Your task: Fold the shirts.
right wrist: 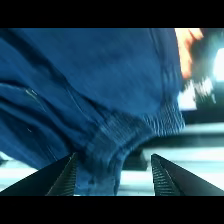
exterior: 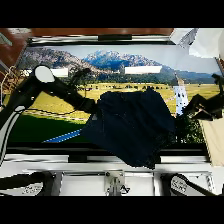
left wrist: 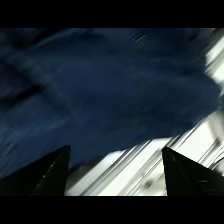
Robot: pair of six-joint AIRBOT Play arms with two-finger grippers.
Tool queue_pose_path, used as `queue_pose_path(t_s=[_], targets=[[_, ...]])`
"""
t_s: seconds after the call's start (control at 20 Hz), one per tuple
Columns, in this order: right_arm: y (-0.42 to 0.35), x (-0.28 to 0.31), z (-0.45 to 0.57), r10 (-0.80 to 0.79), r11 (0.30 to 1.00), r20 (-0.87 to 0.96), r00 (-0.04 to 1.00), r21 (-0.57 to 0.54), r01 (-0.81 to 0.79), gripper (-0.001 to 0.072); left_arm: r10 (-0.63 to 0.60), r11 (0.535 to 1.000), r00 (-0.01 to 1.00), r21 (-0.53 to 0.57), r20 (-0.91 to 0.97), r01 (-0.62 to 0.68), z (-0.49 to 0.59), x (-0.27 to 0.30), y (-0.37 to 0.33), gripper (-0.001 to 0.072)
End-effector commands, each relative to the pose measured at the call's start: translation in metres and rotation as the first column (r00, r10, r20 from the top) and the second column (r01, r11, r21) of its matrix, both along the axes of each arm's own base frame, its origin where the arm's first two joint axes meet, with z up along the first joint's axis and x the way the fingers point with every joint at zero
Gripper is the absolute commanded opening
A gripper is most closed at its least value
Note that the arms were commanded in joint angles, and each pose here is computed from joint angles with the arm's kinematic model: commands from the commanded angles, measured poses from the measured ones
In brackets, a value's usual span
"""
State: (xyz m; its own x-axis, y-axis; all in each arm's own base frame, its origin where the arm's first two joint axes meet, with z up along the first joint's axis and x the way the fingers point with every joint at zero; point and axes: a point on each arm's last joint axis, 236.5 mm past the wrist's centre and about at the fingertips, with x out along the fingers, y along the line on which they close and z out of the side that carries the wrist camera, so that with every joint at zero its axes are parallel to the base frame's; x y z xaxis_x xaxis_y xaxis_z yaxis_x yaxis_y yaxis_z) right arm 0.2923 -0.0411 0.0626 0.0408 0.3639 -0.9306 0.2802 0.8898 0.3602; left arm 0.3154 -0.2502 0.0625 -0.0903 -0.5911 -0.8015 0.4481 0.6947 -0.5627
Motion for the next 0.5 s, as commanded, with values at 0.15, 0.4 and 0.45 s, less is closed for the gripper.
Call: queue_pose_path(t_s=[0.15,0.4,0.45], targets=[[0.037,-0.054,-0.021,-0.01,0.996,-0.001,1.0,0.092,0.01,0.0674,0.141,0.971,0.984,0.207,-0.106,-0.116,-0.094,-0.012,0.108,0.0681],[0.034,-0.055,-0.025,-0.008,0.997,0.006,1.0,0.075,0.008,0.0674,0.068,0.983,0.992,0.175,-0.103,-0.05,-0.137,-0.018,0.083,0.0663],[0.031,-0.056,-0.026,-0.008,0.998,0.001,1.0,0.064,0.008,0.0674,0.053,0.988,0.994,0.147,-0.097,-0.038,-0.14,-0.016,0.073,0.0657]])
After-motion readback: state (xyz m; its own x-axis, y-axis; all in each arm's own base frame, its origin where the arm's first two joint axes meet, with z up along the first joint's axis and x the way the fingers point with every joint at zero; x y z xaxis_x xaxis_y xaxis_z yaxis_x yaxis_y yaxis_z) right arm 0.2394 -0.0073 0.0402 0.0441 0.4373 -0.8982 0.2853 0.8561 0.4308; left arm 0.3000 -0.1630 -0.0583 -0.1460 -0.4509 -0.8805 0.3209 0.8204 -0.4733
